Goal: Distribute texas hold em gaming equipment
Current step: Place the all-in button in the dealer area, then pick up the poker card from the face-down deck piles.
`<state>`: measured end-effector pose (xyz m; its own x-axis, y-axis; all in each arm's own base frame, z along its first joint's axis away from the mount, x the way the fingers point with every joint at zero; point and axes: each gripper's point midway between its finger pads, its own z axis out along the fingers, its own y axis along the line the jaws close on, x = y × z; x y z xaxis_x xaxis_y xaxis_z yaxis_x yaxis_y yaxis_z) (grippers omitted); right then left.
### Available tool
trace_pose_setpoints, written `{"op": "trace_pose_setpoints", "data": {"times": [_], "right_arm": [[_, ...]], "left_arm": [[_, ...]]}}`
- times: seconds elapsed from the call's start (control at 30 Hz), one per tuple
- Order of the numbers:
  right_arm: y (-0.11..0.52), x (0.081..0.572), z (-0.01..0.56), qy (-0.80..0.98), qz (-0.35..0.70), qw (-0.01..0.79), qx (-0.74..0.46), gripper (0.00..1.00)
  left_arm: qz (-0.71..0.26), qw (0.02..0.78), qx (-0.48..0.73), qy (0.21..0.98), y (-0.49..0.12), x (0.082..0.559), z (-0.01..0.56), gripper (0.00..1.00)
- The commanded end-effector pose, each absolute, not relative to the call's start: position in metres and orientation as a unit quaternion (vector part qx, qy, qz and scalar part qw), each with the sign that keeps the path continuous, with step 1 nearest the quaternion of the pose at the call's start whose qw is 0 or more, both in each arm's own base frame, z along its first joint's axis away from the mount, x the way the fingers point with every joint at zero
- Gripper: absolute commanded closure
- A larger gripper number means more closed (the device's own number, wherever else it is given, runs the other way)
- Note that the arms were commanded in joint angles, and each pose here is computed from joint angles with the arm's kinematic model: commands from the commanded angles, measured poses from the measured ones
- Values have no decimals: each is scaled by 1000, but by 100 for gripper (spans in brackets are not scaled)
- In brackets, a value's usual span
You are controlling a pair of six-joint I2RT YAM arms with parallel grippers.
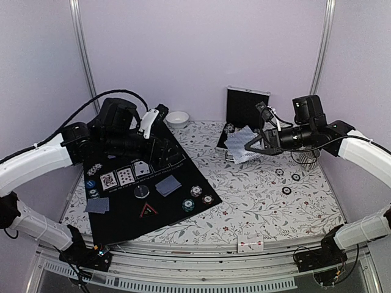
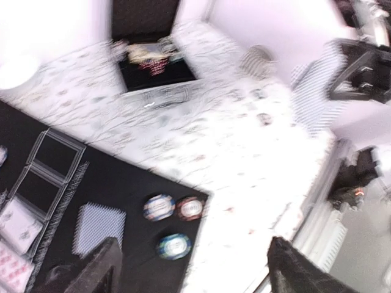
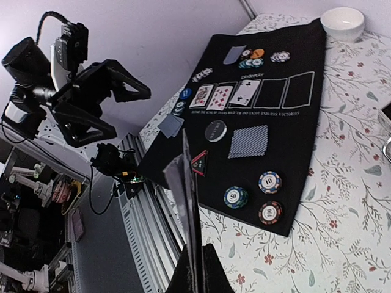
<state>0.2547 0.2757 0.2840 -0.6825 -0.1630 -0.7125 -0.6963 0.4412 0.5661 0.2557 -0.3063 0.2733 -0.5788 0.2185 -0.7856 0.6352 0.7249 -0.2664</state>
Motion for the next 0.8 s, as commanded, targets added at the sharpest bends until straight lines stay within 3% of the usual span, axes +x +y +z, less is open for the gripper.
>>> {"op": "trace_pose_setpoints", "data": {"times": [0.0, 0.17, 0.37, 0.43, 0.53, 0.77], "right_arm": [[305, 235, 306, 715, 535, 296, -339, 98], [326, 215, 297, 684, 560, 274, -379, 98], [340, 216, 292, 664, 569, 268, -403, 98], [345, 219, 292, 661, 572, 267, -406, 98], [350, 223, 287, 662, 572, 262, -407, 98], [354, 225, 290, 656, 573, 264, -414, 98]], "left_arm": [[-434, 416, 367, 710, -363, 221, 302, 28], [-469, 442, 417, 641, -379, 208, 311, 53], [-493, 448, 459, 588, -390, 194, 308, 54], [-486, 458, 458, 586, -391, 198, 310, 60], [-473, 462, 457, 596, -393, 205, 306, 67], [-426, 442, 450, 649, -396, 226, 275, 69]]}}
